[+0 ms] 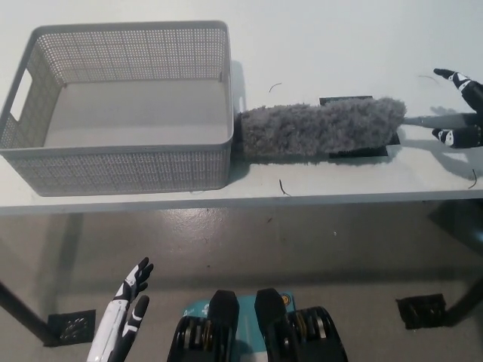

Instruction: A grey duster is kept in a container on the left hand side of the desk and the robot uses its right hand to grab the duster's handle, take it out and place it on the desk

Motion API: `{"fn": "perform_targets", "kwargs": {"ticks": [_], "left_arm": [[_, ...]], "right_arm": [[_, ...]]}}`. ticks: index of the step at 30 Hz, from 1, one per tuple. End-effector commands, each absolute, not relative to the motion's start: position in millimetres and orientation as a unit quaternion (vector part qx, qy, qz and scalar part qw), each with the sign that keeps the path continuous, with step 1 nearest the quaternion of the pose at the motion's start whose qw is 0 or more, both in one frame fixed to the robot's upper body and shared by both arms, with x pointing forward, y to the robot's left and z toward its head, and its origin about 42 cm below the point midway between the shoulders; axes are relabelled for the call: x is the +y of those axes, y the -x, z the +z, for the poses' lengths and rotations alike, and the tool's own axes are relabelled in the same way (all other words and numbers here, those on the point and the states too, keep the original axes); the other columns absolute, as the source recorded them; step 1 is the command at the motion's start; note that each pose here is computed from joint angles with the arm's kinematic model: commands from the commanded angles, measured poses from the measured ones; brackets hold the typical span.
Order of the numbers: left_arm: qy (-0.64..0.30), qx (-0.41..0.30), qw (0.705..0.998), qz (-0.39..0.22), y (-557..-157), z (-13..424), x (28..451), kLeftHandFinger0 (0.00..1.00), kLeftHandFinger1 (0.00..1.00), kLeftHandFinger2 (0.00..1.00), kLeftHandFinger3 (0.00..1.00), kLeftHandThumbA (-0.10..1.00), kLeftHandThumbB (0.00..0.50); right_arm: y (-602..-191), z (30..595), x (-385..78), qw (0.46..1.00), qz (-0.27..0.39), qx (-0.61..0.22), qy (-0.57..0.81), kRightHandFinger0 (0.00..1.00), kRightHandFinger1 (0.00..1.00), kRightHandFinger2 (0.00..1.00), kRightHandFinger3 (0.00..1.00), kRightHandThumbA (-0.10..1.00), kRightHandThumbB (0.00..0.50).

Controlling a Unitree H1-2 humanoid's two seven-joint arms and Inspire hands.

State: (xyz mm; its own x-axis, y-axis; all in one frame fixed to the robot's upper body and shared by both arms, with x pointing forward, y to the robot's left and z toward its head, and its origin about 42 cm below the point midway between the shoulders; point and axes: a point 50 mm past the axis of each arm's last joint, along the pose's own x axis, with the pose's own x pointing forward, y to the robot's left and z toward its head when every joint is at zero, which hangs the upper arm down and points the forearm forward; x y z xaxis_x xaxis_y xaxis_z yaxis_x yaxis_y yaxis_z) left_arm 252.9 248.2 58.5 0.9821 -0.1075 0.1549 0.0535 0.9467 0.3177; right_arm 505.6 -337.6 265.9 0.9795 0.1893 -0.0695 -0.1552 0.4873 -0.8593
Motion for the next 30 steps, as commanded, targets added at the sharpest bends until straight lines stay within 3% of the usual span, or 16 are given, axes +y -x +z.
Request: {"fn": "perform_targets", "kwargs": {"ticks": [1, 2, 3, 4, 5, 6, 8, 10, 15, 20, 22, 27, 30], "left_arm": [[-0.171, -0.112, 0.978, -0.043, -256, 71, 256, 1.00, 1.00, 1.00, 1.00, 1.00, 0.124], [-0.171, -0.113, 0.978, -0.042, -257, 72, 257, 1.00, 1.00, 1.00, 1.00, 1.00, 0.125], [-0.173, -0.112, 0.978, -0.041, -257, 72, 257, 1.00, 1.00, 1.00, 1.00, 1.00, 0.133], [-0.175, -0.111, 0.977, -0.041, -258, 72, 257, 1.00, 1.00, 1.00, 1.00, 1.00, 0.138], [-0.174, -0.111, 0.977, -0.042, -258, 71, 257, 1.00, 1.00, 1.00, 1.00, 1.00, 0.138], [-0.173, -0.111, 0.978, -0.043, -257, 71, 257, 1.00, 1.00, 1.00, 1.00, 1.00, 0.133], [-0.172, -0.109, 0.978, -0.043, -256, 71, 256, 1.00, 1.00, 1.00, 1.00, 1.00, 0.139], [-0.172, -0.109, 0.978, -0.042, -256, 71, 256, 1.00, 1.00, 1.00, 1.00, 1.00, 0.141], [-0.173, -0.110, 0.978, -0.040, -257, 72, 256, 1.00, 1.00, 1.00, 1.00, 1.00, 0.127], [-0.172, -0.111, 0.978, -0.042, -256, 72, 257, 1.00, 1.00, 1.00, 1.00, 1.00, 0.120], [-0.176, -0.111, 0.977, -0.042, -257, 72, 257, 1.00, 1.00, 1.00, 1.00, 1.00, 0.118], [-0.175, -0.108, 0.978, -0.044, -256, 71, 255, 1.00, 1.00, 1.00, 1.00, 1.00, 0.119], [-0.172, -0.111, 0.978, -0.041, -258, 71, 255, 1.00, 1.00, 1.00, 1.00, 1.00, 0.114]], "right_arm": [[-486, 404, -359, 0.953, 0.222, -0.083, 0.191, 1.00, 1.00, 1.00, 1.00, 0.66, 0.500], [-485, 413, -359, 0.955, 0.230, -0.096, 0.164, 1.00, 1.00, 1.00, 1.00, 0.67, 0.500], [-481, 427, -363, 0.959, 0.243, -0.113, 0.091, 1.00, 1.00, 1.00, 1.00, 0.84, 0.500], [-475, 438, -364, 0.956, 0.255, -0.144, 0.027, 1.00, 1.00, 1.00, 1.00, 0.68, 0.500], [-470, 446, -365, 0.949, 0.264, -0.169, -0.008, 1.00, 1.00, 1.00, 1.00, 0.70, 0.500], [-459, 462, -367, 0.933, 0.285, -0.212, -0.056, 1.00, 1.00, 1.00, 1.00, 0.87, 0.500], [-439, 490, -368, 0.903, 0.309, -0.273, -0.123, 1.00, 1.00, 1.00, 1.00, 1.00, 0.500], [-421, 513, -371, 0.869, 0.328, -0.321, -0.185, 1.00, 1.00, 1.00, 1.00, 1.00, 0.500], [-374, 564, -388, 0.813, 0.289, -0.438, -0.253, 1.00, 1.00, 1.00, 1.00, 1.00, 0.487], [-347, 578, -389, 0.783, 0.311, -0.470, -0.262, 1.00, 1.00, 1.00, 1.00, 1.00, 0.500], [-336, 576, -384, 0.772, 0.325, -0.482, -0.257, 1.00, 1.00, 1.00, 1.00, 1.00, 0.500], [-271, 540, -348, 0.773, 0.298, -0.536, -0.164, 1.00, 1.00, 1.00, 1.00, 1.00, 0.482], [-220, 498, -311, 0.741, 0.319, -0.574, -0.141, 1.00, 1.00, 1.00, 1.00, 1.00, 0.469]]}}
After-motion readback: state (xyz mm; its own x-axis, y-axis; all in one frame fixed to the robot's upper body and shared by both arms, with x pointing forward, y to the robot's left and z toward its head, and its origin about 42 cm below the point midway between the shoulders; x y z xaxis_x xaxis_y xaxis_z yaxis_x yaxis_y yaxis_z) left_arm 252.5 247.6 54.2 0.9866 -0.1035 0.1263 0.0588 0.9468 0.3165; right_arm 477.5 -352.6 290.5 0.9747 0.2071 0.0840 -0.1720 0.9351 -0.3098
